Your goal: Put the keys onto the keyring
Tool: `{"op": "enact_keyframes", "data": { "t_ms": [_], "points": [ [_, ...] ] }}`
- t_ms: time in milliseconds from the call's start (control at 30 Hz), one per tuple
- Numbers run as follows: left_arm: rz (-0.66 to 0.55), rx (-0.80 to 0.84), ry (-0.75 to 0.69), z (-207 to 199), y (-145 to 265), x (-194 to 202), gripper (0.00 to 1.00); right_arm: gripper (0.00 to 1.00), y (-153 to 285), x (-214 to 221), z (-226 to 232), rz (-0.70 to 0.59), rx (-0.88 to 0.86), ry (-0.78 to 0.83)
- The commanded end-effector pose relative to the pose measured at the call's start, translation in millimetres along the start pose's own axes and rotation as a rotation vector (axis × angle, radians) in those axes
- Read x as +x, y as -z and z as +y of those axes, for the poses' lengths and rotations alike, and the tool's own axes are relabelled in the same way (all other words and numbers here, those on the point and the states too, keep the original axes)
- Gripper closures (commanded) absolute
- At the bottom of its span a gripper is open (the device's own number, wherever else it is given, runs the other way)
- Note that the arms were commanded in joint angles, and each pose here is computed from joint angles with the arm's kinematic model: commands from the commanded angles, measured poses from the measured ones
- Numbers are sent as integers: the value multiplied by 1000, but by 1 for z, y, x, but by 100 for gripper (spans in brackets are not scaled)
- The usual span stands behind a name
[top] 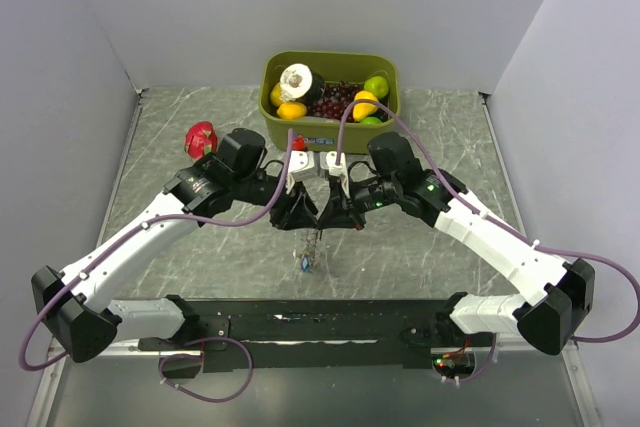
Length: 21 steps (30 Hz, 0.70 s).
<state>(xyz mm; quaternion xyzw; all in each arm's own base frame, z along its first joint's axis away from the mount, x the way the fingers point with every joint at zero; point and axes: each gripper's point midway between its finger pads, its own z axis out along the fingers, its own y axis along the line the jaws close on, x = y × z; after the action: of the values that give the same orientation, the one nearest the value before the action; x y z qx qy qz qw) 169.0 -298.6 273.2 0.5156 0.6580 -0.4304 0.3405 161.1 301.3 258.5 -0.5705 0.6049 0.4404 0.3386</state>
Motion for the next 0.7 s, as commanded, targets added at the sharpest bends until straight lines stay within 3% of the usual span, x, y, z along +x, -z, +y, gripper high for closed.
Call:
{"op": "enact_keyframes", "data": {
  "t_ms": [0, 100, 167, 233, 500, 667],
  "points": [
    [-23, 29, -25, -5, -3, -14, 58, 100, 8, -26, 6, -86, 0, 79],
    [-9, 25, -30, -3, -4, -14, 74, 100, 9, -25, 6, -83, 4, 80],
    [4, 30, -26, -2, -6, -11, 91, 100, 9, -25, 6, -82, 6, 81],
    [24, 36, -13, -1, -8, -7, 99, 100, 10, -25, 6, -84, 11, 83],
    [-2, 22, -17, 0, -10, -9, 99, 100, 13, -30, 7, -108, 27, 101],
    [-138, -1, -44, -6, -3, -29, 99, 100, 14, -33, 6, -129, 42, 107]
  ]
}}
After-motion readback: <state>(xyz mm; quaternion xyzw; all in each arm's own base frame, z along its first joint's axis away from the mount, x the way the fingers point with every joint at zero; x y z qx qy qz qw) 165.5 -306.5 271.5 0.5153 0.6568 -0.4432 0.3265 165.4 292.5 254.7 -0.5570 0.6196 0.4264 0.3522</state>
